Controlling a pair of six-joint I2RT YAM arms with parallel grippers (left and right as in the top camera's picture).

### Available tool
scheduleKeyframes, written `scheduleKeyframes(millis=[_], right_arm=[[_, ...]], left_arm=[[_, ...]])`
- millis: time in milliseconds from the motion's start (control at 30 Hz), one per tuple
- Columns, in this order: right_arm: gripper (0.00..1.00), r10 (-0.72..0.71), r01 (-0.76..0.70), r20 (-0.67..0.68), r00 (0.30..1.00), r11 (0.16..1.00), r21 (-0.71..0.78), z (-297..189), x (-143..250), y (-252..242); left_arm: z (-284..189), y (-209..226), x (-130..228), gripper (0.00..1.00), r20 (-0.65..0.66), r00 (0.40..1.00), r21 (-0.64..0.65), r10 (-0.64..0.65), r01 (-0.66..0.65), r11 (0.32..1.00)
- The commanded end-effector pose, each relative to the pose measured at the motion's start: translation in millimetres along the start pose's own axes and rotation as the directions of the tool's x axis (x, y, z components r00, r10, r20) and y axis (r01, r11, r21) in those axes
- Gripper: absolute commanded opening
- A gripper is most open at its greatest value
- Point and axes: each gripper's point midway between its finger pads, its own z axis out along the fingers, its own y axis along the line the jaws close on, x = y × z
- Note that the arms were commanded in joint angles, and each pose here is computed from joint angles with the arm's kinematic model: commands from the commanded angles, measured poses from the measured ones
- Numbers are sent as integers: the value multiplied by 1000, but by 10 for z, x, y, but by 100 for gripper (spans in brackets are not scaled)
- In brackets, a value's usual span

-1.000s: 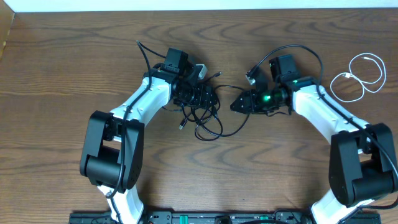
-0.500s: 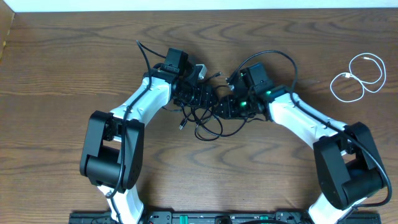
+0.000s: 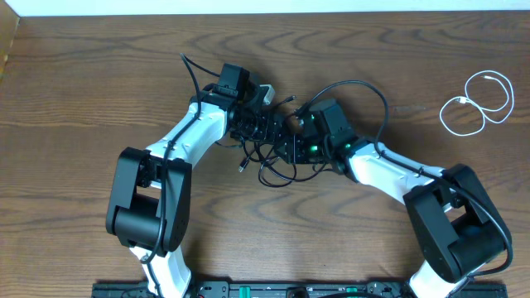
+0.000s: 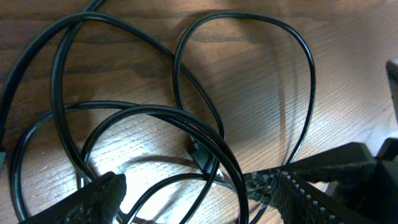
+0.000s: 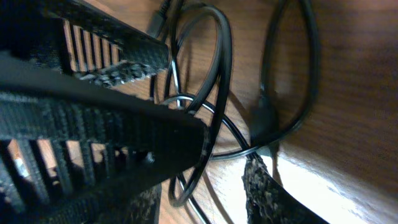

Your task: Untangle cables

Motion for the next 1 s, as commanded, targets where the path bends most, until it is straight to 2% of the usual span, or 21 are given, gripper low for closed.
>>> scheduleKeyframes(millis=[0,100,400,433,467,967], right_arm=[[26,4,-5,23,1000,1000,1,66,28,4],[17,3,-4,38,999,999,32,76,34,-56],[11,34,-39,56,998,996,75,82,42,-164],[9,35,-39,55,998,996,75,83,42,-165],[2,35,-39,55,998,996,75,84,44,-167],[1,42,-46,42,998,995,85,88,81,-196]], left_arm=[[2,-32,24,79,-8,1000,11,-2,2,1000],[2,-32,24,79,-8,1000,11,-2,2,1000],[2,-32,24,79,-8,1000,11,-2,2,1000],[2,-32,24,79,-8,1000,12,-2,2,1000],[2,-32,24,79,-8,1000,11,-2,2,1000],[2,-32,24,79,-8,1000,11,-2,2,1000]])
